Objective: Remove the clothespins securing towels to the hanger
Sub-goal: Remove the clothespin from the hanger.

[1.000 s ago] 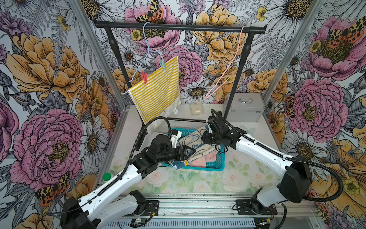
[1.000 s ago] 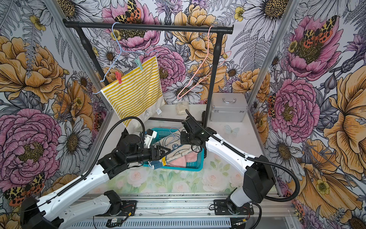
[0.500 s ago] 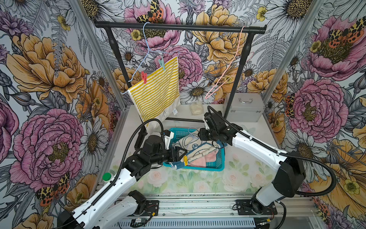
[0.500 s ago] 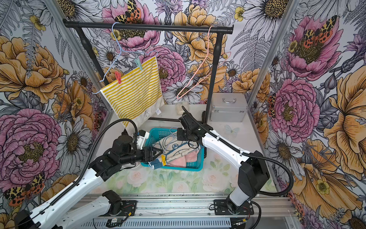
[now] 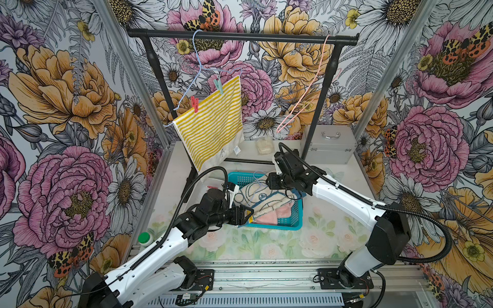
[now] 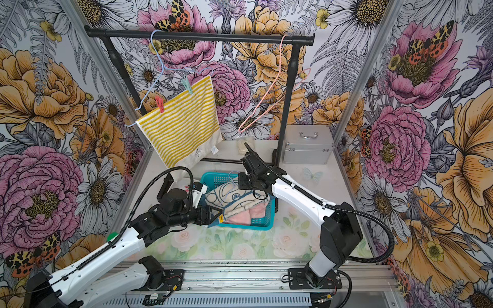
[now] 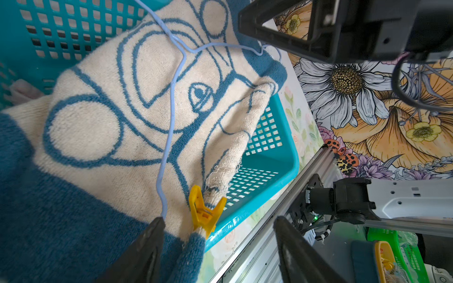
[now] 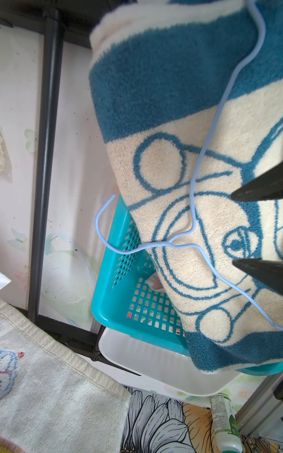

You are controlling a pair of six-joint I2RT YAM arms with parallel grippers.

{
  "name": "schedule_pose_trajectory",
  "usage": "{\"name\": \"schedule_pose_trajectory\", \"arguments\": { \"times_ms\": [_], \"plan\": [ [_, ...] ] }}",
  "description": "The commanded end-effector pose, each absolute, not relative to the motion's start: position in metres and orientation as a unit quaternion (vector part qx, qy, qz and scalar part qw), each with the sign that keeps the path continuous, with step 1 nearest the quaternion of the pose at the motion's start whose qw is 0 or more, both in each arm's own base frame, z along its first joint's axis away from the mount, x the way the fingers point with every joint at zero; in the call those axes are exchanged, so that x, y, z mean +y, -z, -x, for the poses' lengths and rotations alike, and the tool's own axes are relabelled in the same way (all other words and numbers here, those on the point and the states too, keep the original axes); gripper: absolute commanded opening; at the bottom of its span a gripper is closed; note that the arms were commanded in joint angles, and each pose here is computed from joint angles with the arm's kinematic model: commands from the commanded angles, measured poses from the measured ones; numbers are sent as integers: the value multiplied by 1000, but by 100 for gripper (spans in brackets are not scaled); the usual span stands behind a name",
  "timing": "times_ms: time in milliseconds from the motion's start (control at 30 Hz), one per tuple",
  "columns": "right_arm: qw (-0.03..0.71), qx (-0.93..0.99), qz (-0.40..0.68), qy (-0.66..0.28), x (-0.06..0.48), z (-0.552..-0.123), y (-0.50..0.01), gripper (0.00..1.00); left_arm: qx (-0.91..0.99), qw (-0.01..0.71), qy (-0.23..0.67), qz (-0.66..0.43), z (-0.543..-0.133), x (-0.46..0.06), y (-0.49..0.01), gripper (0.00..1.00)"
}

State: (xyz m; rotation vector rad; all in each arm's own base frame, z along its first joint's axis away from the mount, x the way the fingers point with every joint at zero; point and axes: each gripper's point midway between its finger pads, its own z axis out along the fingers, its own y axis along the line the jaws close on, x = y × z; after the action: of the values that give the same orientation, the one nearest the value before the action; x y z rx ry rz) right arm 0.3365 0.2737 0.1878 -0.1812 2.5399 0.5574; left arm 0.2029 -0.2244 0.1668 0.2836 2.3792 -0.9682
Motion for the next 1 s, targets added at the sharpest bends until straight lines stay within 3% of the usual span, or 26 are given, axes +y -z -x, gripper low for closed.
{"name": "schedule_pose_trajectory", "arguments": {
  "times_ms": [0, 467, 967],
  "plan": [
    [286, 930, 70, -219, 275, -340, -206, 39, 862, 304, 384, -132, -209, -236, -177, 73],
    [287, 930, 66, -219, 271, -336, -206, 39, 842, 285, 425, -174, -216, -260, -170, 67],
    [286, 932, 62, -215, 269, -336, -204, 39, 866, 267, 394, -156, -220, -254, -149, 47]
  ]
}}
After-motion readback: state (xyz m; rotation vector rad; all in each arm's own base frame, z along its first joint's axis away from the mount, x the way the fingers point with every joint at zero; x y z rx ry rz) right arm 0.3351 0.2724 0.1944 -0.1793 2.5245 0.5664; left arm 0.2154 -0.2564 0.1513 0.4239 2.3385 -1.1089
